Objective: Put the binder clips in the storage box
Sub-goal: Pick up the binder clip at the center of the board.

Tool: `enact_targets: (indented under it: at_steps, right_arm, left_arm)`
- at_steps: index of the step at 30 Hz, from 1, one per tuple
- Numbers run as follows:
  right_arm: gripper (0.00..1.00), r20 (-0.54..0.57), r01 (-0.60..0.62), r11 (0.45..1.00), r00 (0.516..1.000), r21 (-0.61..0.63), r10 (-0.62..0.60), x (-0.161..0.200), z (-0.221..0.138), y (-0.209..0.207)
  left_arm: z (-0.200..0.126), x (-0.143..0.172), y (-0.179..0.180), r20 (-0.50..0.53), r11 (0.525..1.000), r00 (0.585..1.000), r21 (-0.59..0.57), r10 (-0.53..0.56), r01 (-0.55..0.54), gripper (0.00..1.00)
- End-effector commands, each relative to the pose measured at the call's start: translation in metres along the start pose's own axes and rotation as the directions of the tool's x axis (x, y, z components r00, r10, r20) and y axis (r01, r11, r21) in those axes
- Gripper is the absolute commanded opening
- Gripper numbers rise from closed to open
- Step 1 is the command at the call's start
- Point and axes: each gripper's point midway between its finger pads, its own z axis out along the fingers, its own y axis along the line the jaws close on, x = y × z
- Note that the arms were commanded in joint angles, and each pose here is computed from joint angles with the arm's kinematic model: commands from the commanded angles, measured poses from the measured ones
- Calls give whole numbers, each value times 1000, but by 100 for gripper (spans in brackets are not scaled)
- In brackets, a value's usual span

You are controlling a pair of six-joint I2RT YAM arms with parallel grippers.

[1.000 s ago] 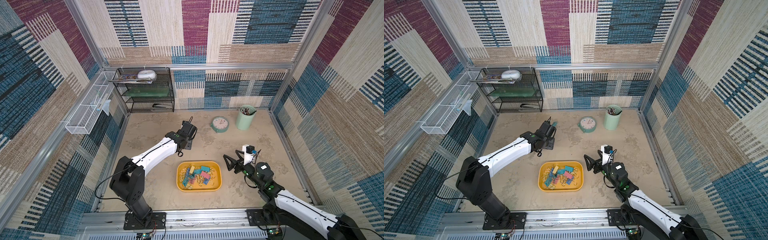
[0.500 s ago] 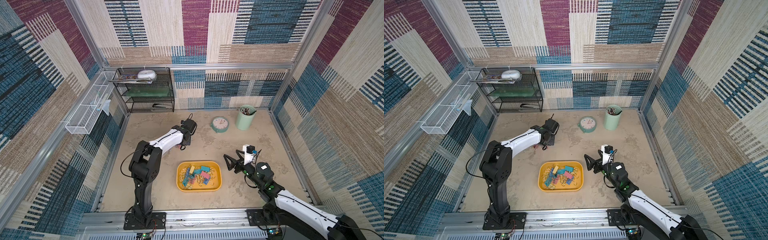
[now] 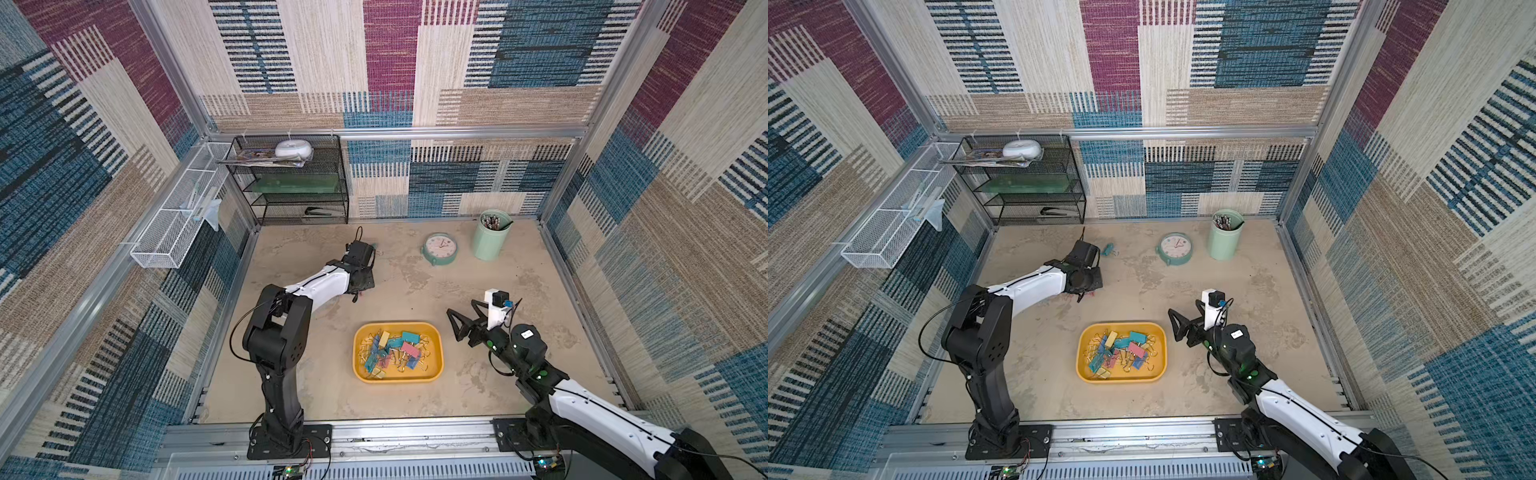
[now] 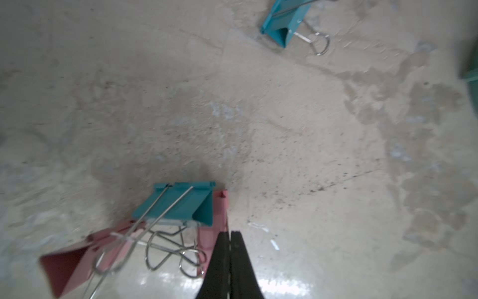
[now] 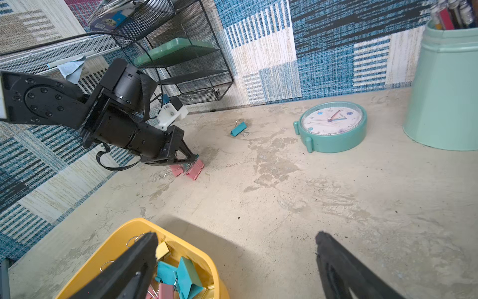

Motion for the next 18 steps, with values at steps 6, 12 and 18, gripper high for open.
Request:
enact_targets:
  at_steps: [6, 12, 18]
  right_arm:
    - [98, 20, -4, 1000, 1000, -8, 4, -5, 0, 2]
    - [99, 17, -6, 1000, 1000, -7, 6, -5, 0, 2]
    - [98, 16, -8, 1000, 1000, -9, 8, -4, 0, 2]
  left_arm:
    - [2, 37, -66, -211, 887, 967, 408, -139, 217, 0]
    - [-14, 29, -85, -241, 795, 955, 537, -174, 281, 0]
    - [-30, 19, -99, -257, 730, 950, 613, -176, 301, 0]
